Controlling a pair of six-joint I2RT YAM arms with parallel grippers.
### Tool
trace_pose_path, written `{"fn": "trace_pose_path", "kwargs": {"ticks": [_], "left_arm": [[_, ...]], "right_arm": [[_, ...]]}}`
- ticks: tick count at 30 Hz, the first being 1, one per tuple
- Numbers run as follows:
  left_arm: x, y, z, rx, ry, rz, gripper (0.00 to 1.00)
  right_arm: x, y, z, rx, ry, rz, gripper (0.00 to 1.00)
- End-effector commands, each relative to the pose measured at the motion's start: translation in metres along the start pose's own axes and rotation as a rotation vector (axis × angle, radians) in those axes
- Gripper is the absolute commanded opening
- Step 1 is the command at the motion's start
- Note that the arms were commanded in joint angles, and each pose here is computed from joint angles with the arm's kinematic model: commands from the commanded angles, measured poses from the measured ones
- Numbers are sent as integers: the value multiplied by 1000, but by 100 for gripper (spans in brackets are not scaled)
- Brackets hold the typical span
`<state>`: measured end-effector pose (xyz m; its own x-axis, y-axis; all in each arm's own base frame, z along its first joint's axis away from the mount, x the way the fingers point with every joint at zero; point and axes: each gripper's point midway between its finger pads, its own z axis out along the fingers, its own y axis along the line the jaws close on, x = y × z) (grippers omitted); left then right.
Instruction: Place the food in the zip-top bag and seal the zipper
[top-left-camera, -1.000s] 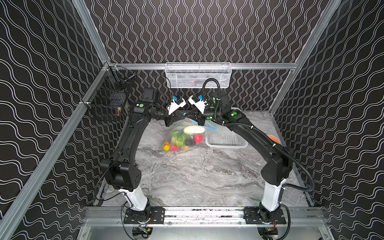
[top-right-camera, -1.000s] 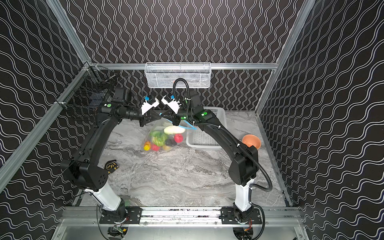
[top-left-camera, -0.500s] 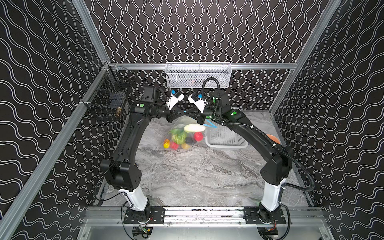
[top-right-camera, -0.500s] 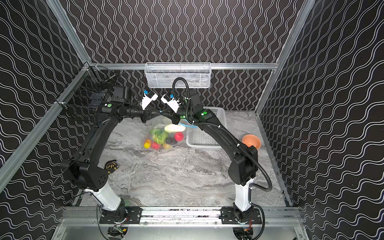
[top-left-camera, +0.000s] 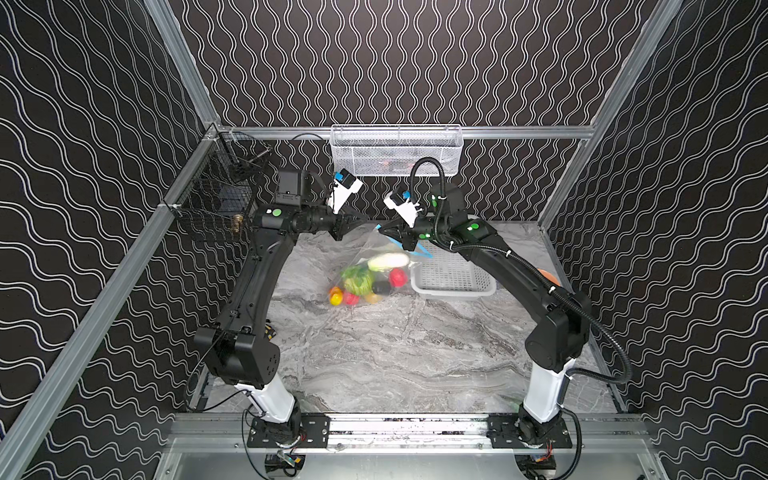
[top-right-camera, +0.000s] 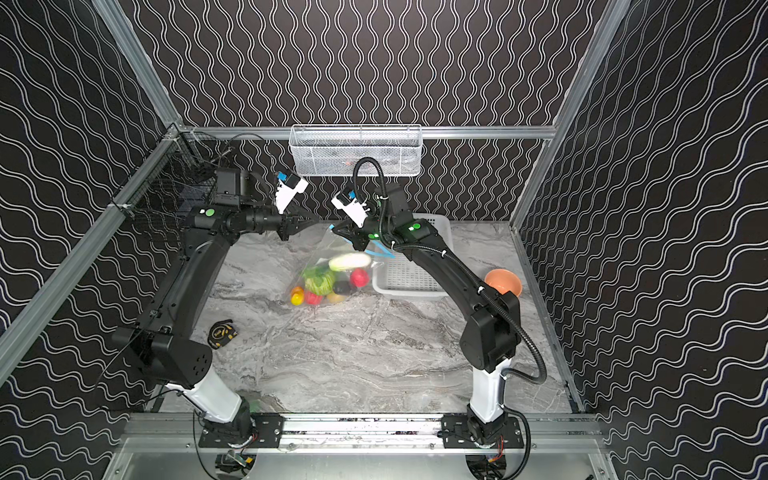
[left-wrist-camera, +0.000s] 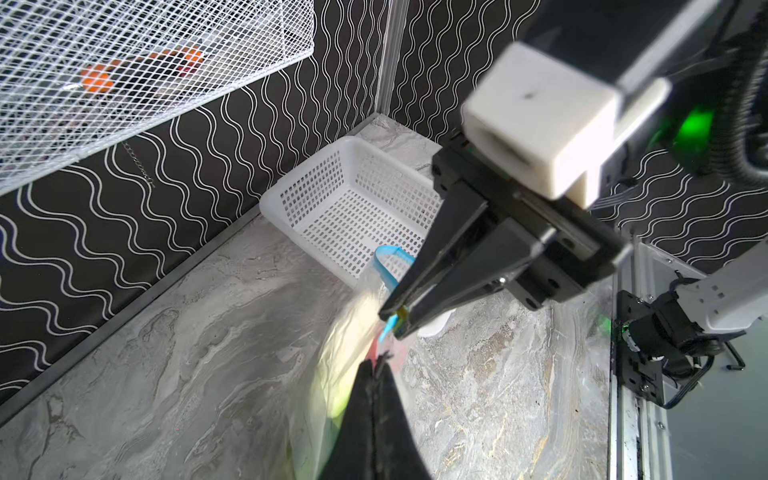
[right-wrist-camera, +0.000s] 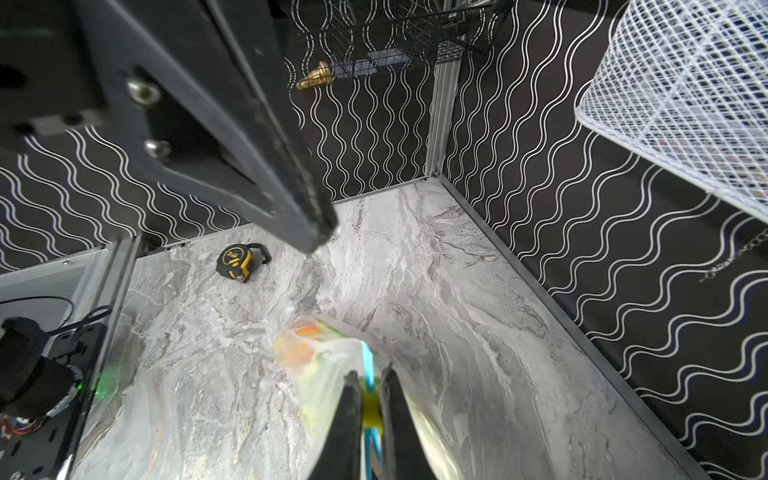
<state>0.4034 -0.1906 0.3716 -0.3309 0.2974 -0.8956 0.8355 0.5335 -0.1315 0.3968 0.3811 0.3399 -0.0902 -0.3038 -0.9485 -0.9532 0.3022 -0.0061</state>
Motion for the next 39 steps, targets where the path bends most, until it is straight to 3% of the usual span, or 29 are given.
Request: {"fn": "trace_pose_path", "kwargs": {"ticks": [1,5,9,14,20,25,31,39], "left_arm": [[-4,-1,0,6,-18,29,0],[11,-10,6,81,6,65,1],[22,-31,9,185,26,116,26],[39,-37,24,172,83,207,40],[46,-37,39,157,132,247,40],[37,-32,42,129,106,254,37],[29,-23,42,68,109,267,27],[34,-23,25,11,171,339,38]], "right_arm": [[-13,5,-6,-12,-39,-29,2],[-15,7,-8,-22,-58,-30,3],[-13,7,-6,-27,-50,-26,3],[-14,9,-6,-40,-55,-24,3],[-17,10,-6,-48,-63,-23,3],[-17,10,-6,-54,-63,-22,3],[-15,10,-6,-51,-59,-24,3],[-12,11,-6,-55,-52,-25,3]]}}
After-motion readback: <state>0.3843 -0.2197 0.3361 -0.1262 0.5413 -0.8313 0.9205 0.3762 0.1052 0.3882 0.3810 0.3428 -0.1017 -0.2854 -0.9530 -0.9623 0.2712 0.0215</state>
